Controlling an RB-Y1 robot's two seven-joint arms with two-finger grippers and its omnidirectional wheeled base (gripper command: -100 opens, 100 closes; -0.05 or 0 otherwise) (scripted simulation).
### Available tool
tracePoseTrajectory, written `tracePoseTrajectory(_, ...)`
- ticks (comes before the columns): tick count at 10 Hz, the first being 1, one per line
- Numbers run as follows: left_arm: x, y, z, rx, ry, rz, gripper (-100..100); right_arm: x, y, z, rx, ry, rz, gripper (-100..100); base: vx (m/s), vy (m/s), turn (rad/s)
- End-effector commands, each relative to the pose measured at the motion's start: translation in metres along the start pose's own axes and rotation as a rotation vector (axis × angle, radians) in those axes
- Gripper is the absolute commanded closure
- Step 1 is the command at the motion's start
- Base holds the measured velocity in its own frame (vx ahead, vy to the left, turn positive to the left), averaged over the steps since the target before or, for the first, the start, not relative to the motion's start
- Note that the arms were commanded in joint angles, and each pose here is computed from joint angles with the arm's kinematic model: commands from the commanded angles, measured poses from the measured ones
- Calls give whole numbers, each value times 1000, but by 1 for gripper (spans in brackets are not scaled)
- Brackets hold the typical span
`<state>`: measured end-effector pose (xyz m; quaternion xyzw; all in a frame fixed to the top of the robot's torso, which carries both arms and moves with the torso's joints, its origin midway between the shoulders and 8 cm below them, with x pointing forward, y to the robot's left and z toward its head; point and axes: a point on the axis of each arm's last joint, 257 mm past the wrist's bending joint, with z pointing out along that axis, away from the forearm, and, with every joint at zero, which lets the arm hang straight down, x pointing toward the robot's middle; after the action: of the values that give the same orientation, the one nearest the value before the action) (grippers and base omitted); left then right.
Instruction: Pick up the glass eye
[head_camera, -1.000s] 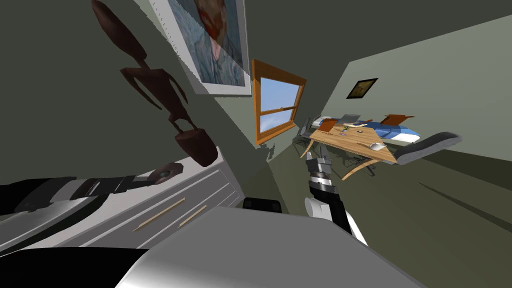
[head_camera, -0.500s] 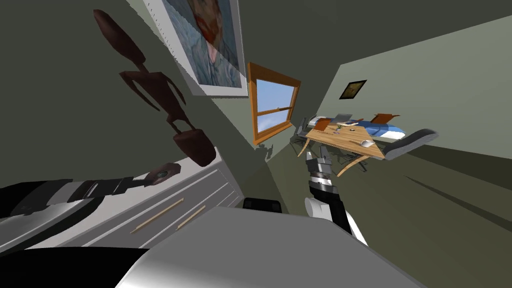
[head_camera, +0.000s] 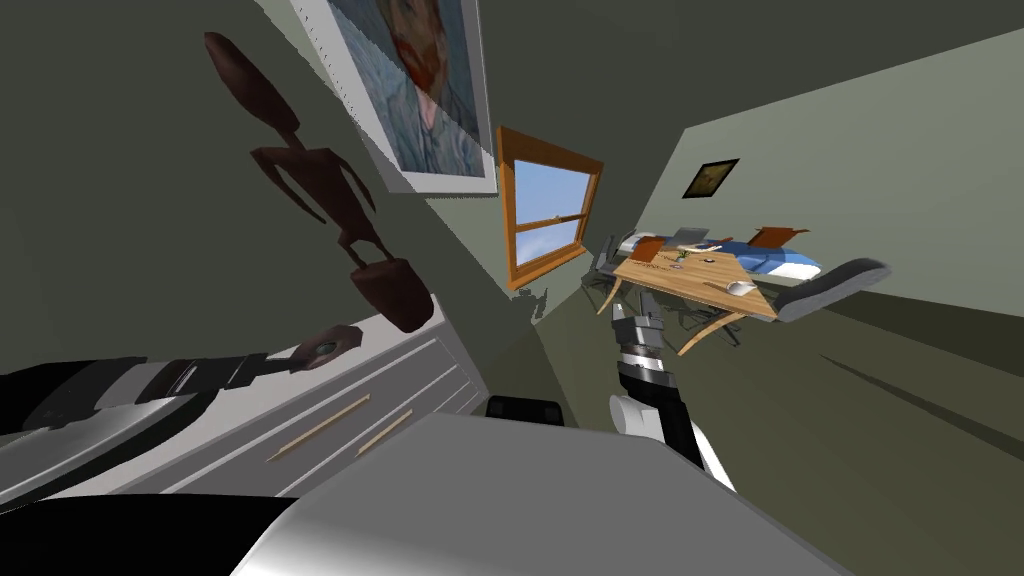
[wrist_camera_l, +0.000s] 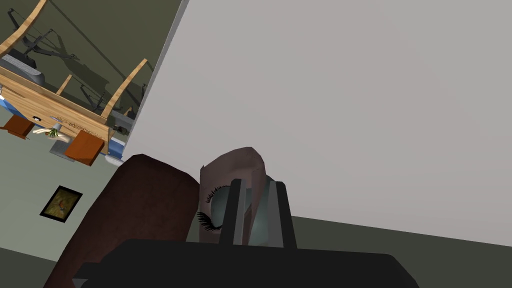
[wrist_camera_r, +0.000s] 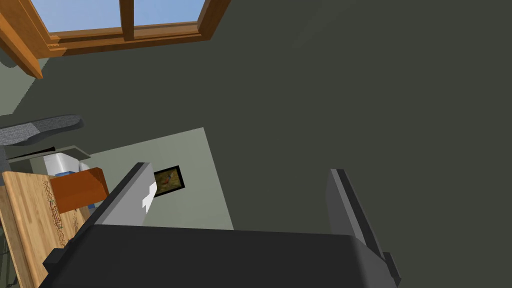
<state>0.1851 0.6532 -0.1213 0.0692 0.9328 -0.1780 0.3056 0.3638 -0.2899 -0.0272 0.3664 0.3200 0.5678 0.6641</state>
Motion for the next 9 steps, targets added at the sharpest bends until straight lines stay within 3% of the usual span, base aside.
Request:
tracePoseTrajectory(1, -3, -4, 1, 11, 7, 12, 100, 0, 0, 0, 0, 0, 0, 0, 56, 22, 173)
tracePoseTrajectory(6, -17, -20, 4, 54, 31, 67, 100, 0, 0, 0, 0, 0, 0, 0, 52, 10, 121)
tracePoseTrajectory(8, -16, -17, 5, 51, 29, 64, 100, 0, 0, 0, 0, 0, 0, 0, 41, 13, 92)
tracePoseTrajectory(9, -16, -17, 5, 51, 30, 64, 0, 0, 0, 0, 0, 0, 0, 0, 0, 0, 0)
